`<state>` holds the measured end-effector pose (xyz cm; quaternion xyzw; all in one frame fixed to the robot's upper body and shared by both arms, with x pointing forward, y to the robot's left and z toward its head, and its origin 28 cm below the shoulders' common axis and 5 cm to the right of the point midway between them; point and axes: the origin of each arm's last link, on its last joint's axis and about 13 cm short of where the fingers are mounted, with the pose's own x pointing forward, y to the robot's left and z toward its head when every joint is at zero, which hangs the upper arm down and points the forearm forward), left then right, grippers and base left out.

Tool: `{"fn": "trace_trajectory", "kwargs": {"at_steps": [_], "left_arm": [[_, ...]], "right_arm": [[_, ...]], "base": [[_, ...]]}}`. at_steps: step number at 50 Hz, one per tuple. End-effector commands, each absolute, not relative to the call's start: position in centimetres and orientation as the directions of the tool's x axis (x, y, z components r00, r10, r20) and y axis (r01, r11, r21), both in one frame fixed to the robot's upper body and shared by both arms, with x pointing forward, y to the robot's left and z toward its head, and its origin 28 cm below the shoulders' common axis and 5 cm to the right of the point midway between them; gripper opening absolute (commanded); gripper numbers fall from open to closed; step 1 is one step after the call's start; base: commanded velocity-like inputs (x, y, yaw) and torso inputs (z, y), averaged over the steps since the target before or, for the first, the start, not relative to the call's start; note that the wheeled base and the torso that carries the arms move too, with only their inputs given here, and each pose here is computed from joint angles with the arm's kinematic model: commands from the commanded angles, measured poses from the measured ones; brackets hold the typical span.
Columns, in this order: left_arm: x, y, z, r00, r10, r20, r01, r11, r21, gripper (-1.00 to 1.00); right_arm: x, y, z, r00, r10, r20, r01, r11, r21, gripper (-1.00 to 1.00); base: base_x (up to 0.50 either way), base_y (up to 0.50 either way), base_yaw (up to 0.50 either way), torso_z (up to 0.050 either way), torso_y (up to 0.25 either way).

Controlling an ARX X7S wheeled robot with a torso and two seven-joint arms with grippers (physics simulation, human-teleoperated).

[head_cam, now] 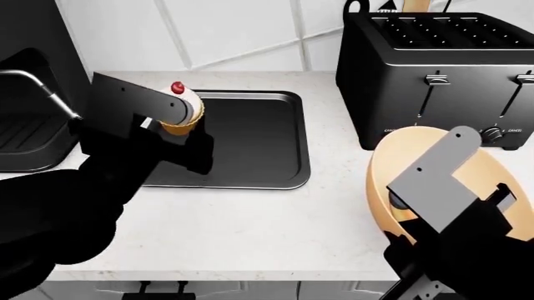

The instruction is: Pick up the bowl with donut and place it on the tray. Pick up the cupcake and place it on the tray.

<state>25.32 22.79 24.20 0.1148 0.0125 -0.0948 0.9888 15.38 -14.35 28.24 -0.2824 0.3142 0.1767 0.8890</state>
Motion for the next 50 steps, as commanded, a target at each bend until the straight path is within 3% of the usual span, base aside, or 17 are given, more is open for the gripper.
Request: {"fn": "trace_trajectory", "kwargs": {"at_steps": [1, 17, 50], "left_arm": [[28.5, 22.4, 24.6, 0.986, -0.153, -0.066, 0.164, 0.962, 0.218, -1.0], [30.1, 23.6, 22.1, 0.989, -0.068, -0.129, 0.095, 0.971, 0.218, -1.0], [30.7, 23.9, 19.1, 0.972, -0.048, -0.23, 0.099, 0.971, 0.216, -1.0]], "right_arm": [[15.8, -14.4, 28.4, 0.767, 0.122, -0.63, -0.469, 0.776, -0.421, -1.0], [16.1, -14.4, 28.3, 0.764, 0.121, -0.633, -0.472, 0.775, -0.421, -1.0], [16.0, -14.6, 28.0, 0.764, 0.118, -0.634, -0.467, 0.779, -0.418, -1.0]], "base": [[0.0, 0.0, 0.0, 0.0, 0.0], [0.0, 0.0, 0.0, 0.0, 0.001], [0.0, 0.0, 0.0, 0.001, 0.001]]}}
